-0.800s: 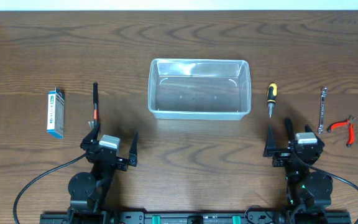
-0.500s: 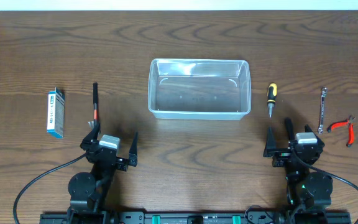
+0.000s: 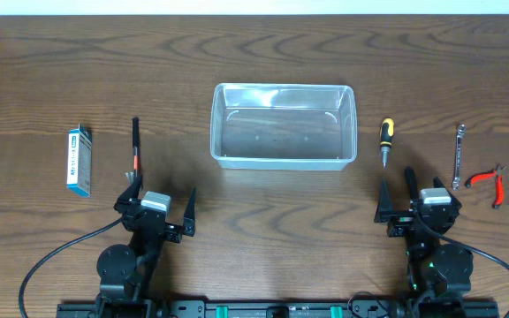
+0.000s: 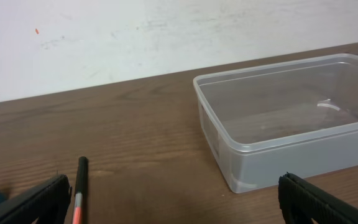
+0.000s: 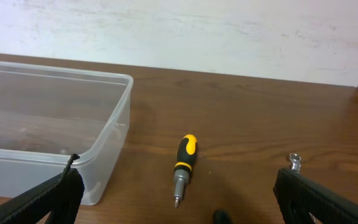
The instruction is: Pack container
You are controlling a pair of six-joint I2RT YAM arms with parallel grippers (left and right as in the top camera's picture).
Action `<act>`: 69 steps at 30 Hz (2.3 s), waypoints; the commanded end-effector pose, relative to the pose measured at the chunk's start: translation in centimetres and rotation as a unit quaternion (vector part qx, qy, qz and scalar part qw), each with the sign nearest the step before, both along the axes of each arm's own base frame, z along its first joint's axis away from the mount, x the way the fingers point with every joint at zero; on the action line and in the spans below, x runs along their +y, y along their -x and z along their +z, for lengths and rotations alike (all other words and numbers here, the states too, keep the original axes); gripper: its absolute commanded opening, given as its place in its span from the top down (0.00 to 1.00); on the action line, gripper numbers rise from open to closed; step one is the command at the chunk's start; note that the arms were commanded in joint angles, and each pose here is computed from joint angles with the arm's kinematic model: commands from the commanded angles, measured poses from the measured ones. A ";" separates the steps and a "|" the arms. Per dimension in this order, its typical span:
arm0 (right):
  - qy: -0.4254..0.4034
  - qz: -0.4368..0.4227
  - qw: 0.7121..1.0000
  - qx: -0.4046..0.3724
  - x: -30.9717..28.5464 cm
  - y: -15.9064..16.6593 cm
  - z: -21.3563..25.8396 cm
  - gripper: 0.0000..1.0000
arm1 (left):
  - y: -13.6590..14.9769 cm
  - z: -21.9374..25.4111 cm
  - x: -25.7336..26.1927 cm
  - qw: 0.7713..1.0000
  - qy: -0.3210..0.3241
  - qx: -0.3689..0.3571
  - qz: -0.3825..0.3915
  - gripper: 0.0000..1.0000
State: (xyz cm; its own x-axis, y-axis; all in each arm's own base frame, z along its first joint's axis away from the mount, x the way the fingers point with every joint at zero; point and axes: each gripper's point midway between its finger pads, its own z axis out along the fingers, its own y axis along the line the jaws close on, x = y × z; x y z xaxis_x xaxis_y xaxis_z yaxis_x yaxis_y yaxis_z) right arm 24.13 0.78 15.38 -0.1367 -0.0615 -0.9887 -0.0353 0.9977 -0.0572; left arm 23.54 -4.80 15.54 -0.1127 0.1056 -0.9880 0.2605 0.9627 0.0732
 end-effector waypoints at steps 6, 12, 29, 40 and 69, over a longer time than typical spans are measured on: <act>0.001 0.006 1.000 -0.001 0.3 0.0 -0.1 0.01 | 0.0 -1.4 -0.3 1.000 -0.008 0.013 -0.010 0.02; 0.001 0.006 1.000 -0.001 0.3 0.0 -0.1 0.01 | 0.0 -1.4 -0.3 1.000 -0.008 0.013 -0.010 0.02; 0.000 0.008 1.000 -0.001 0.3 0.0 -0.1 0.01 | 0.0 -1.4 -0.3 1.000 -0.008 0.013 -0.010 0.02; -0.135 0.056 0.989 0.035 2.7 0.6 0.5 0.01 | 0.9 3.4 0.3 0.990 0.136 0.029 0.027 0.02; -0.133 -0.138 0.846 0.498 -1.9 -2.1 8.1 0.01 | 1.1 7.0 2.0 0.920 0.073 0.366 0.118 0.02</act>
